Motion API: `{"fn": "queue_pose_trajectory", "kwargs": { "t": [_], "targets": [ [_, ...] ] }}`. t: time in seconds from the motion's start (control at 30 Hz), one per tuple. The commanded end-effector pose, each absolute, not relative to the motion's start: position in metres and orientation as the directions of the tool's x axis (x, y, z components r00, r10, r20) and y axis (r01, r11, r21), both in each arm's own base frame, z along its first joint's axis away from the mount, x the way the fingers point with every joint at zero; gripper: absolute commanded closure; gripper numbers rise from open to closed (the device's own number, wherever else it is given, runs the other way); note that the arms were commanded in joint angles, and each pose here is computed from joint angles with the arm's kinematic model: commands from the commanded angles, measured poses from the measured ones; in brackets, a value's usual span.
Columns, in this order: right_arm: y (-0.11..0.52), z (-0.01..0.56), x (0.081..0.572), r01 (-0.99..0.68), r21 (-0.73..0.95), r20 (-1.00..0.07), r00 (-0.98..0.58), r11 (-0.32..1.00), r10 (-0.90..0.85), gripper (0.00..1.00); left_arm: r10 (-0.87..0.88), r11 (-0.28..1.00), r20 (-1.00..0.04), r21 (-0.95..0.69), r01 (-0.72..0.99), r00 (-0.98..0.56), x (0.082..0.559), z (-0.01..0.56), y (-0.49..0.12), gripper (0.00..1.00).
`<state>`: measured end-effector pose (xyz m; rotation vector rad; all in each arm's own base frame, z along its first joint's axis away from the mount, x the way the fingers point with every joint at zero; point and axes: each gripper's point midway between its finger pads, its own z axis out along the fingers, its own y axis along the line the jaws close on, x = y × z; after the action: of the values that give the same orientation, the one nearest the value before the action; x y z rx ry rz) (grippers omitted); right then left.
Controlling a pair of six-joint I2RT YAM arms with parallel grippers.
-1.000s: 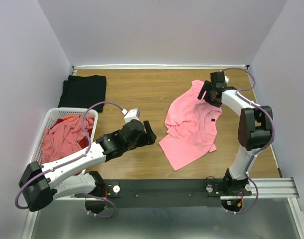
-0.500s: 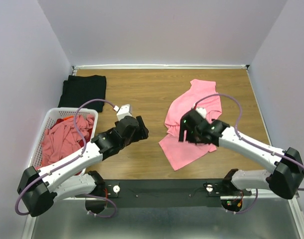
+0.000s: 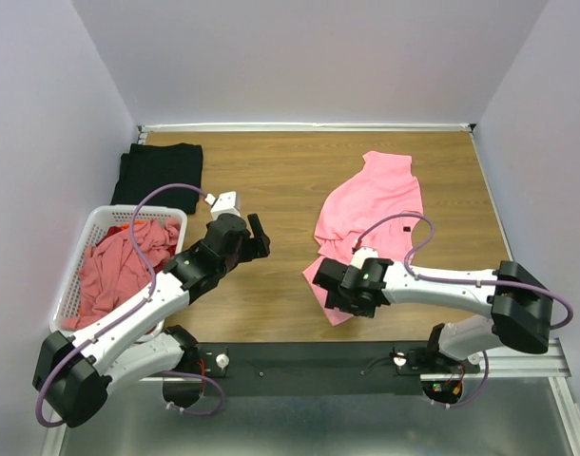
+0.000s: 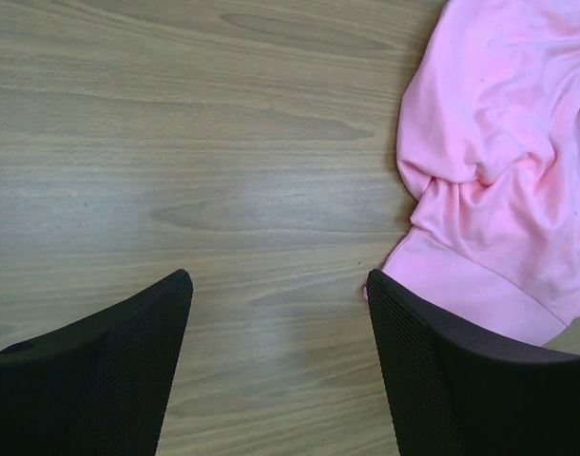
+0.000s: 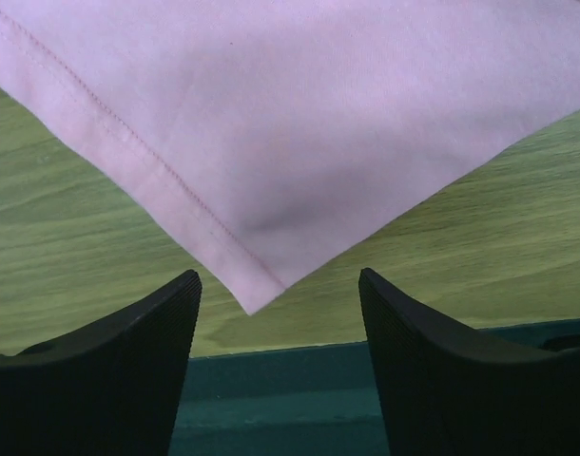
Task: Fold and stack the t-shirts
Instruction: Flatten the tshirt out
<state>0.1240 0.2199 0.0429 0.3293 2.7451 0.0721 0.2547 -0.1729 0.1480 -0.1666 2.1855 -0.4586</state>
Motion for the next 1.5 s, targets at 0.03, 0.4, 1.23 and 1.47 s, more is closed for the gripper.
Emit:
{"fn": "queue_pose_trajectory", "kwargs": {
  "t": [0.03, 0.4, 1.23, 1.47],
  "targets": [
    [0.220, 0.035, 0.133, 0.311, 0.118, -0.401, -0.854, 0.943, 0.332, 0.27, -0.246, 0.916, -0.753, -0.387, 0.110, -0.610, 0.251, 0.150, -0.178, 0.18],
    [0.224, 0.003, 0.116, 0.325, 0.062, -0.306, -0.894, 0.944, 0.328, 0.28, -0.227, 0.915, -0.756, -0.382, 0.132, -0.614, 0.250, 0.150, -0.178, 0.18],
    [0.199, 0.149, 0.280, 0.295, 0.201, -0.637, -0.685, 0.934, 0.353, 0.99, -0.259, 0.901, -0.734, -0.418, 0.117, -0.628, 0.252, 0.151, -0.182, 0.18],
    [0.076, 0.272, 0.376, 0.471, 0.082, -0.849, -0.428, 0.878, 0.309, 0.99, -0.244, 0.868, -0.691, -0.468, 0.164, -0.680, 0.255, 0.146, -0.213, 0.18]
  ]
}}
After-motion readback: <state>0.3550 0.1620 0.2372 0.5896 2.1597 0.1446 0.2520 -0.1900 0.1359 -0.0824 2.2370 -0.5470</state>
